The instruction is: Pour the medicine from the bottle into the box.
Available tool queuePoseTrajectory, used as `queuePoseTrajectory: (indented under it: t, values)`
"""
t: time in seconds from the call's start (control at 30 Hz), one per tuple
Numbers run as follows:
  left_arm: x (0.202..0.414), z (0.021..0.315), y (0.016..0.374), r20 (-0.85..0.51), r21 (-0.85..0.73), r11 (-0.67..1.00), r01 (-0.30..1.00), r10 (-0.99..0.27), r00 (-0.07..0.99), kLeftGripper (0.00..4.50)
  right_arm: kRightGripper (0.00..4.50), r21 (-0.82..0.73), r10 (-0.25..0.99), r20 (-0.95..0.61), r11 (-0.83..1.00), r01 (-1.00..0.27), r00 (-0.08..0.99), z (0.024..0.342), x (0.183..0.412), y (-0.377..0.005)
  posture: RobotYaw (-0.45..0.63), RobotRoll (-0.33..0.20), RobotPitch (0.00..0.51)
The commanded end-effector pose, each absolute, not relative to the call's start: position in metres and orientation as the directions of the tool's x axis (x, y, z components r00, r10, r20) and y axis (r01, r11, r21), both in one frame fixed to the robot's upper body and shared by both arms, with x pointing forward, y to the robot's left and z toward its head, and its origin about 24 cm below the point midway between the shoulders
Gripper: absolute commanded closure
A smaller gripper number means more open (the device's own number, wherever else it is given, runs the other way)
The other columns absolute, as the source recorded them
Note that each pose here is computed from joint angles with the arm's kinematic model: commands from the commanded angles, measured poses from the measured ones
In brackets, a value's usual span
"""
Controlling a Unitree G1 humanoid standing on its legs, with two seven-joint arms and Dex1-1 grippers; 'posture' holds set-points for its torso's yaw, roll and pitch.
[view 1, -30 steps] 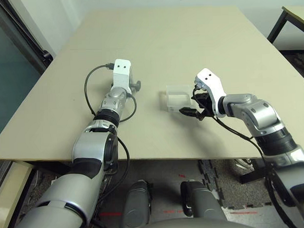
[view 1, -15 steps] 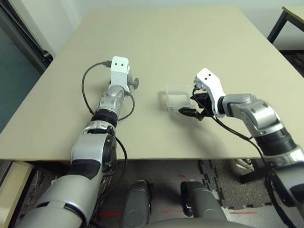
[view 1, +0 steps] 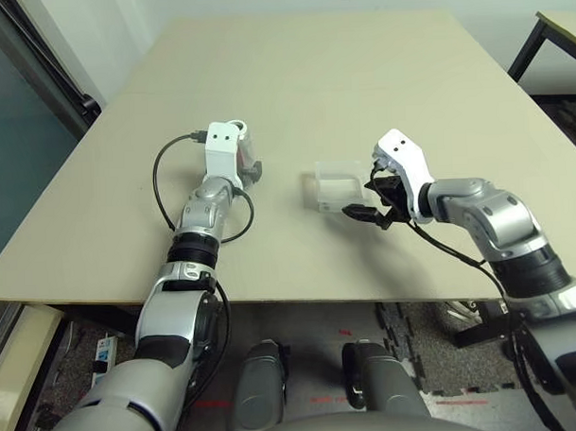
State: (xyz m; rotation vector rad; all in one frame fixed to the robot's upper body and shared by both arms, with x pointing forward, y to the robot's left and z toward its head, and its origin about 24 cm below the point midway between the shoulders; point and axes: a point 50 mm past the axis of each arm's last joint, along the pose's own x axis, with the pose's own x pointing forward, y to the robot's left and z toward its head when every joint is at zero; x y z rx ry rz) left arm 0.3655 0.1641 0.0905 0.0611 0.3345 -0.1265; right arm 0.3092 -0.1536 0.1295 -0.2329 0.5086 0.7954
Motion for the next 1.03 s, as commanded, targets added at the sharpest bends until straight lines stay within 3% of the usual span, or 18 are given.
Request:
queuePoseTrajectory:
  t: [0.03, 0.23, 0.27, 0.37, 0.53, 0.73, 0.87, 1.03]
  values:
    - [0.349, 0.096, 0.162, -0.342, 0.033, 0.990, 0.137, -0.117, 0.932, 0.03, 0.00, -0.003, 0.630, -0.491, 0.689, -0.725, 0.601, 0.142, 0.301, -0.161, 0.16, 0.000, 0.107]
    - [0.309, 0.120, 0.171, -0.312, -0.008, 0.998, 0.062, -0.062, 0.948, 0.03, 0.00, 0.102, 0.679, -0.368, 0.709, -0.698, 0.636, 0.181, 0.275, -0.184, 0.18, 0.000, 0.111]
    - [0.304, 0.126, 0.174, -0.301, -0.007, 0.999, 0.049, -0.049, 0.952, 0.03, 0.00, 0.118, 0.660, -0.348, 0.735, -0.668, 0.665, 0.187, 0.272, -0.192, 0.18, 0.000, 0.113]
    - [0.292, 0.148, 0.203, -0.224, 0.004, 0.999, -0.046, 0.046, 0.974, 0.03, 0.00, 0.091, 0.455, -0.316, 0.888, -0.451, 0.832, 0.189, 0.273, -0.228, 0.19, 0.000, 0.115]
    - [0.312, 0.167, 0.258, -0.079, 0.034, 0.989, -0.141, 0.144, 0.986, 0.03, 0.00, 0.041, 0.033, -0.259, 0.999, -0.023, 0.965, 0.146, 0.300, -0.272, 0.19, 0.000, 0.118]
    - [0.340, 0.154, 0.288, -0.027, 0.048, 0.984, -0.174, 0.176, 0.984, 0.03, 0.00, 0.063, -0.291, -0.116, 0.952, 0.299, 0.950, 0.112, 0.328, -0.310, 0.15, 0.000, 0.124]
    - [0.349, 0.138, 0.299, -0.012, 0.049, 0.980, -0.190, 0.191, 0.981, 0.03, 0.00, 0.076, -0.347, -0.049, 0.934, 0.350, 0.937, 0.099, 0.335, -0.319, 0.13, 0.000, 0.126]
    - [0.353, 0.104, 0.304, -0.073, 0.042, 0.974, -0.223, 0.225, 0.972, 0.03, 0.00, 0.089, -0.350, -0.077, 0.930, 0.356, 0.934, 0.087, 0.339, -0.323, 0.10, 0.000, 0.125]
